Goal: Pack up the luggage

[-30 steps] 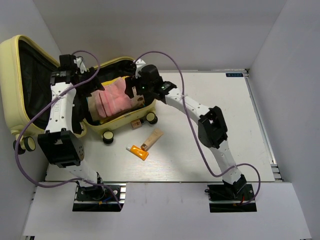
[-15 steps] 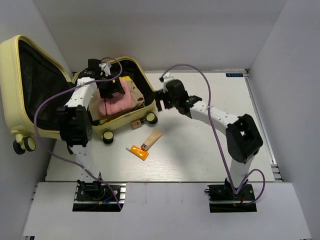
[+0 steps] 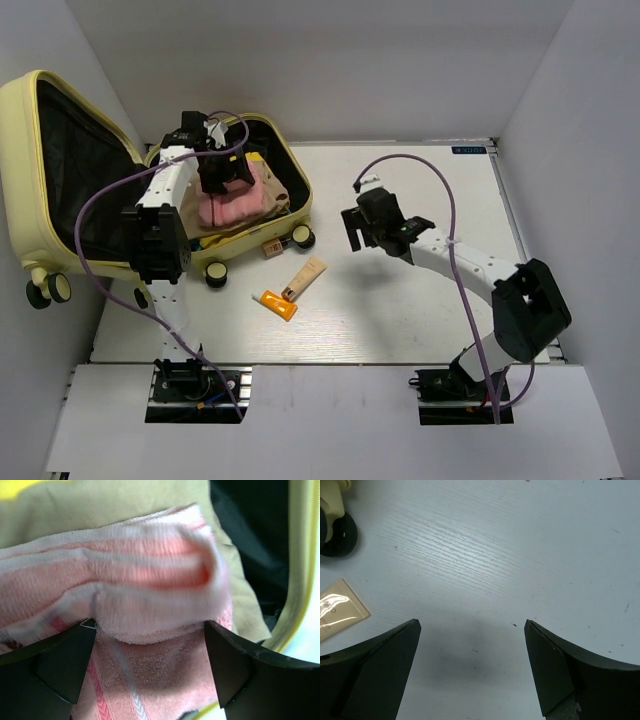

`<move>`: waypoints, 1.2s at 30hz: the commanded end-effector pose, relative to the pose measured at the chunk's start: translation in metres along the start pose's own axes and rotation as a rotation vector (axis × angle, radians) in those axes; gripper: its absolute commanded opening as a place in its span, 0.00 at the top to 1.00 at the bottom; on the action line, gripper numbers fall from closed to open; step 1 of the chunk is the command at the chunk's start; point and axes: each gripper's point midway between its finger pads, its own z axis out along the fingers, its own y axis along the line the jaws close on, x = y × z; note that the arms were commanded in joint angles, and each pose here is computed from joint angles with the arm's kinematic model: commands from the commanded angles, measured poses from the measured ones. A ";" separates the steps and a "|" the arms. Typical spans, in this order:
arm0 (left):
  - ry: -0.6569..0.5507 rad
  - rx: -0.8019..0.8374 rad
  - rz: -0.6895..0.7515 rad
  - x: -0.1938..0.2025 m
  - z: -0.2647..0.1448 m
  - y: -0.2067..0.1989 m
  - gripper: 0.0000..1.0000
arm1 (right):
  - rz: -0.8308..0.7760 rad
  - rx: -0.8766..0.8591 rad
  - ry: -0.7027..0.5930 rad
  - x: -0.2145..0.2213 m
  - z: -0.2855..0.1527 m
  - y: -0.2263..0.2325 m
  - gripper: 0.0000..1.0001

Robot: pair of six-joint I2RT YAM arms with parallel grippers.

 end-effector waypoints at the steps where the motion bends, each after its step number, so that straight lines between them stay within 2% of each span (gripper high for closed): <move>1: -0.119 -0.027 0.063 -0.029 -0.056 -0.022 0.00 | 0.042 0.035 0.001 0.004 -0.011 -0.010 0.10; 5: -0.261 0.014 0.138 -0.046 -0.120 -0.059 0.00 | 0.060 0.069 -0.018 0.006 -0.019 -0.019 0.10; 10: -0.251 -0.020 0.312 -0.010 -0.134 -0.086 0.00 | 0.060 0.138 0.006 0.021 -0.024 -0.036 0.10; 12: -0.185 -0.010 0.386 0.019 -0.118 -0.103 0.00 | 0.077 0.149 0.011 0.026 -0.028 -0.041 0.10; 14: -0.082 0.062 0.464 0.064 -0.101 -0.125 0.00 | 0.101 0.168 0.019 0.031 -0.028 -0.048 0.10; 15: -0.010 0.068 0.523 0.088 -0.086 -0.119 0.00 | 0.116 0.175 0.011 0.031 -0.031 -0.053 0.10; 17: 0.058 0.136 0.627 0.123 -0.073 -0.147 0.00 | 0.124 0.209 0.012 0.036 -0.033 -0.061 0.10; 20: 0.200 0.210 0.713 0.184 -0.048 -0.169 0.00 | 0.162 0.306 0.007 0.044 -0.044 -0.088 0.10; 23: 0.317 0.181 0.705 0.227 -0.021 -0.158 0.00 | 0.197 0.367 0.000 0.052 -0.054 -0.107 0.10; 27: 0.310 0.164 0.641 0.249 0.009 -0.146 0.00 | 0.234 0.381 -0.001 0.063 -0.061 -0.116 0.10; 32: 0.348 0.088 0.700 0.271 0.034 -0.120 0.00 | 0.256 0.408 0.016 0.074 -0.068 -0.127 0.10; 36: 0.421 0.020 0.742 0.297 0.036 -0.103 0.06 | 0.273 0.432 -0.001 0.071 -0.075 -0.136 0.10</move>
